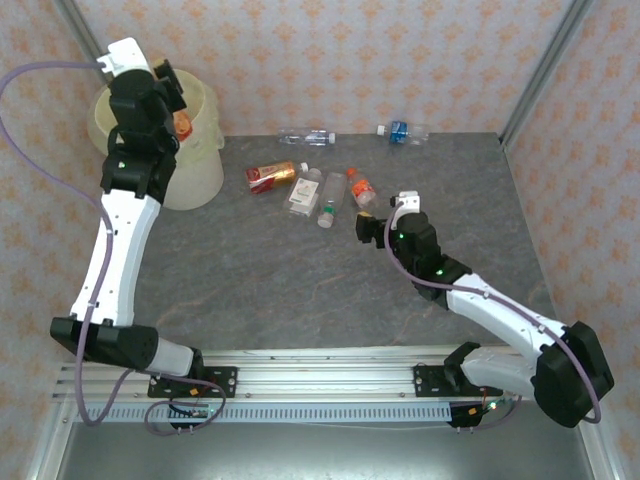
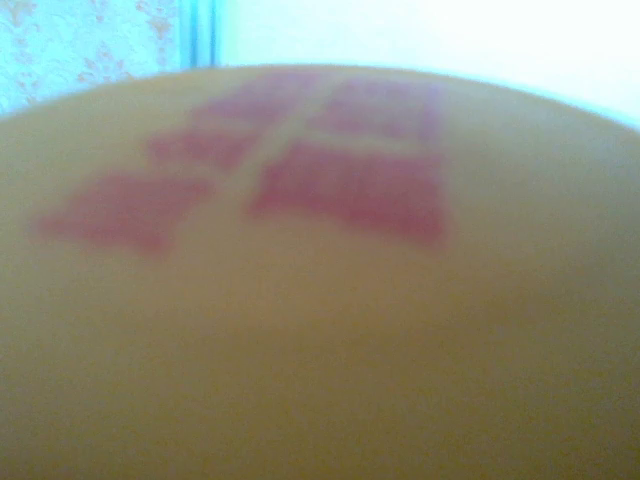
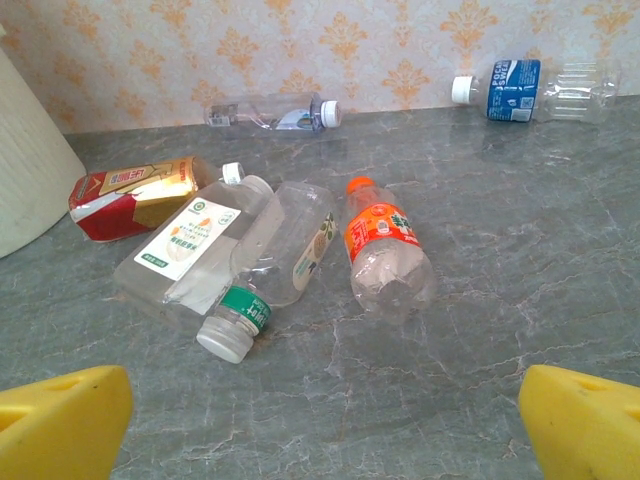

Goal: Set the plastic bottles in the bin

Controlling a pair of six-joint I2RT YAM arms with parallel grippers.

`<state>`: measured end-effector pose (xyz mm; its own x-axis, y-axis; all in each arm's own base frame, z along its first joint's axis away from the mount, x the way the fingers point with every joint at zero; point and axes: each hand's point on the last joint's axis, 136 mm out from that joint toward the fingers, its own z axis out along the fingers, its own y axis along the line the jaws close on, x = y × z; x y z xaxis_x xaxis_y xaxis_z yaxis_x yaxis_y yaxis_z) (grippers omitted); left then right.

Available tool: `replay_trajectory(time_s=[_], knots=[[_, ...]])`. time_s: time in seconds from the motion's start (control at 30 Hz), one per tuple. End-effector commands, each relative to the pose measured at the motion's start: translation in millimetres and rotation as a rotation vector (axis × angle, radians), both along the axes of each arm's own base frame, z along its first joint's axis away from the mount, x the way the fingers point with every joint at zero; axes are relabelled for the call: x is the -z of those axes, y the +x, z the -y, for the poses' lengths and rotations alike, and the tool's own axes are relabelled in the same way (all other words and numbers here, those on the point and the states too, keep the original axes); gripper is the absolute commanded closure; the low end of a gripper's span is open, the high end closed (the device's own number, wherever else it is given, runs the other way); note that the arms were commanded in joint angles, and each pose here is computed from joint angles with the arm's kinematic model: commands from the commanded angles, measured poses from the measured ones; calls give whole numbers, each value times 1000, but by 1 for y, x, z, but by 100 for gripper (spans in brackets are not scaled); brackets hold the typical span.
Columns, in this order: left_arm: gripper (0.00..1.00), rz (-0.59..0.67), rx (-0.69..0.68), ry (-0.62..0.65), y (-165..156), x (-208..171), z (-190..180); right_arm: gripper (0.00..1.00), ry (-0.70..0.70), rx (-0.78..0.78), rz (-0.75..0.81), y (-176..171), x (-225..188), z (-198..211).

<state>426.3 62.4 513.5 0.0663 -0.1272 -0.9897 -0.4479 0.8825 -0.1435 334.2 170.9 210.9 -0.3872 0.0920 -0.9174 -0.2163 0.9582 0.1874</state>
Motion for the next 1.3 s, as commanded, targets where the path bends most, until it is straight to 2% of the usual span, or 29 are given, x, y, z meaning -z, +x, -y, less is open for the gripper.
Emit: replay_trajectory(time_s=[0.0,0.17,0.27,0.4,0.63,0.8,1.13,1.27], knots=[[44,11,-6,33,18,-5,-16,1,22,-3,19,5,-15,-5],[43,-10,-54,17,43,8,-50,1,8,-16,7,5,-14,-7],[42,-56,-15,-9,67,26,-63,1,1,-16,0,4,-11,-6],[42,-128,2,-80,94,56,-83,1,-2,-16,-7,3,-10,-5],[41,-313,-14,-102,130,117,-107,1,-15,-8,-16,2,-7,-2],[41,-431,-36,-133,138,158,-114,1,-21,-10,-21,1,-4,-2],[37,-536,-98,-235,145,222,-126,1,-37,8,-25,0,-3,3],[29,-558,-175,-291,137,236,-132,1,-38,22,-27,-1,-1,7]])
